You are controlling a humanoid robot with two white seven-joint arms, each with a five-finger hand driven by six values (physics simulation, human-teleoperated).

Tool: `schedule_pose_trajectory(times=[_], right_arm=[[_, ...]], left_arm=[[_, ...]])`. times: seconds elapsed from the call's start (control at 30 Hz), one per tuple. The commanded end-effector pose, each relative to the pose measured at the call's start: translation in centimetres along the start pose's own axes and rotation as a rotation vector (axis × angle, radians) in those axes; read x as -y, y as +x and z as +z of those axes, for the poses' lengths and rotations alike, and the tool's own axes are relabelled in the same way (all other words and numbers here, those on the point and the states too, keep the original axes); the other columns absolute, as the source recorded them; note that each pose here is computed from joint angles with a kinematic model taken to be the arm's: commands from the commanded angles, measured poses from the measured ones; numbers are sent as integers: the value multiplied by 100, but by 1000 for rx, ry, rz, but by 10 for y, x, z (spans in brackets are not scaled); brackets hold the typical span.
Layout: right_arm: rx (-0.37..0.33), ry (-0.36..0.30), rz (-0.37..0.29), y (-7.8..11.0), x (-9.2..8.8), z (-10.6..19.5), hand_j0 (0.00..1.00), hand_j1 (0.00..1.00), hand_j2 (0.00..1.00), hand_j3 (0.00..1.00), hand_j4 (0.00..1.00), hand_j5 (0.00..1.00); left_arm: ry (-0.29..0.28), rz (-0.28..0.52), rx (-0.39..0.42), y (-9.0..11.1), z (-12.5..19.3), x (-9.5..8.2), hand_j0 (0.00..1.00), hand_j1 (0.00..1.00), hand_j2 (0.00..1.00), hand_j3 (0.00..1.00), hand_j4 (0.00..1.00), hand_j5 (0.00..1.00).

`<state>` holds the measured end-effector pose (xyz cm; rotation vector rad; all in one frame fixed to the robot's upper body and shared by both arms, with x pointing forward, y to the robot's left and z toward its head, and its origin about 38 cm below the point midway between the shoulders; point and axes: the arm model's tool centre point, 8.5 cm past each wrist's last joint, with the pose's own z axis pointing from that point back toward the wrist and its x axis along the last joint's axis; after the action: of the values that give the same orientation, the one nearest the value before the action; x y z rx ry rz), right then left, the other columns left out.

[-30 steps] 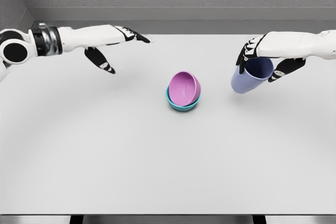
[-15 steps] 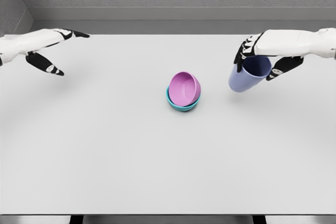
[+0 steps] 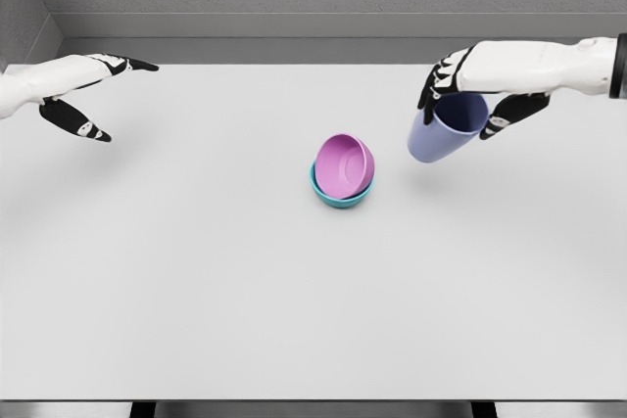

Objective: Stacking bowl and cup with both arms

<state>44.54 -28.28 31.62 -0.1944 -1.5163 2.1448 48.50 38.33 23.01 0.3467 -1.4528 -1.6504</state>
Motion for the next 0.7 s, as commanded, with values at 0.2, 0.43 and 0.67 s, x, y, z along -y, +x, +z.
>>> schedule_pose_trajectory(times=[0.2, 0.43, 0.67], right_arm=[[31, -26, 11, 7, 13, -7, 57, 57, 57, 57, 57, 57], [46, -31, 18, 10, 16, -11, 57, 57, 57, 57, 57, 57], [77, -40, 29, 17, 22, -22, 57, 57, 57, 57, 57, 57]], left_arm=[[5, 2, -1, 0, 1, -1, 100, 100, 100, 100, 100, 100], [0, 8, 2, 0, 0, 3, 100, 100, 100, 100, 100, 100], [-20, 20, 20, 4, -6, 14, 100, 100, 100, 100, 100, 100]])
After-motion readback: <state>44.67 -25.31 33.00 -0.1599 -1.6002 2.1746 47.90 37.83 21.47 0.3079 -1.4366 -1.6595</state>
